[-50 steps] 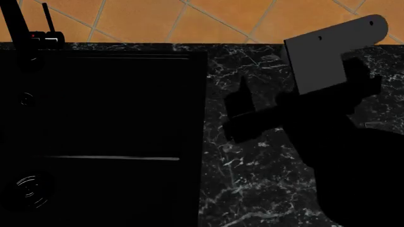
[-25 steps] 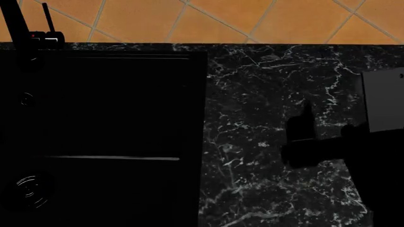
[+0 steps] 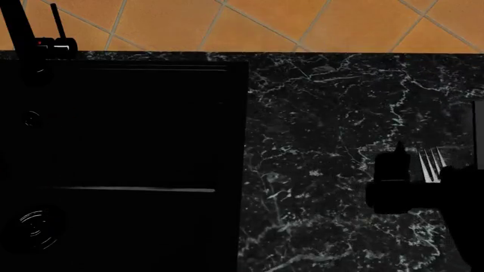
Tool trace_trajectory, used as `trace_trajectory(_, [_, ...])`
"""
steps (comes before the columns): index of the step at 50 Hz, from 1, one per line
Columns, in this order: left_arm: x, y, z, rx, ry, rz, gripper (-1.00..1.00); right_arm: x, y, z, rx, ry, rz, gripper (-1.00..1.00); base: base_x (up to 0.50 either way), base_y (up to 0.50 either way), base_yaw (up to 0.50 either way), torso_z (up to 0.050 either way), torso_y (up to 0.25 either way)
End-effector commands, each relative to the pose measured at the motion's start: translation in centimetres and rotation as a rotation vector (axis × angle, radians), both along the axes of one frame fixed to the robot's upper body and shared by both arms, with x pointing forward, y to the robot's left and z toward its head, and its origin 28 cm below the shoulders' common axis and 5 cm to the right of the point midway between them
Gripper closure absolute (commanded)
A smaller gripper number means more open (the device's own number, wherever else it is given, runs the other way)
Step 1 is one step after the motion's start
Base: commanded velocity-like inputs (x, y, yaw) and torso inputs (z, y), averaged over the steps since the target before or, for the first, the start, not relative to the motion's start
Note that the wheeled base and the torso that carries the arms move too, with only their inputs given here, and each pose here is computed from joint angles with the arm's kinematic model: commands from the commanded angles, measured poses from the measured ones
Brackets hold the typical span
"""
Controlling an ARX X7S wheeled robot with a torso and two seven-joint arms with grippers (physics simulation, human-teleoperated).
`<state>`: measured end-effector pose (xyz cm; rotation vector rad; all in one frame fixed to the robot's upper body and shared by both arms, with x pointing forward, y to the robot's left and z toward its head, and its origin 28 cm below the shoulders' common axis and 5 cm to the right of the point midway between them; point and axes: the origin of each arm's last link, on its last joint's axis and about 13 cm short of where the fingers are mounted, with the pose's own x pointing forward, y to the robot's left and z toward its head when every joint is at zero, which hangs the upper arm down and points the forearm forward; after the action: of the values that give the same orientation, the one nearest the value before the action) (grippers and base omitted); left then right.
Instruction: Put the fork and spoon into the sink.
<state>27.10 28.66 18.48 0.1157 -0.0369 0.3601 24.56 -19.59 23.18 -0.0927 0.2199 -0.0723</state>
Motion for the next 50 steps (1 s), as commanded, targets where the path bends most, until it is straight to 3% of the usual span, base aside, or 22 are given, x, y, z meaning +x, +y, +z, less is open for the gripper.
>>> trace_trajectory(1, [0.1, -0.2, 0.0, 0.003, 0.003, -0.008, -1.00, 0.3, -1.1, 0.0, 0.039, 0.038, -0.018, -1.00, 0.00, 0.00, 0.00, 0.000, 0.000])
trace_trajectory(15, [0.2, -0.3, 0.2, 0.006, 0.003, -0.014, -1.00, 1.2, -2.4, 2.4, 0.038, 0.079, -0.017, -1.00, 0.00, 0.00, 0.00, 0.000, 0.000])
trace_trajectory(23, [0.2, -0.3, 0.1, 0.008, 0.004, -0.012, -1.00, 1.8, -2.0, 3.7, 0.019, 0.122, -0.021, -1.00, 0.00, 0.00, 0.00, 0.000, 0.000])
trace_trajectory(39, [0.0, -0.1, 0.0, 0.006, 0.004, -0.007, -1.00, 3.4, -3.0, 4.2, 0.010, 0.207, -0.038, -1.00, 0.00, 0.00, 0.00, 0.000, 0.000])
trace_trajectory(50, [0.0, -0.1, -0.1, 0.007, 0.008, -0.003, -1.00, 4.3, -3.9, 2.9, 0.019, 0.249, -0.075, -1.00, 0.00, 0.00, 0.00, 0.000, 0.000])
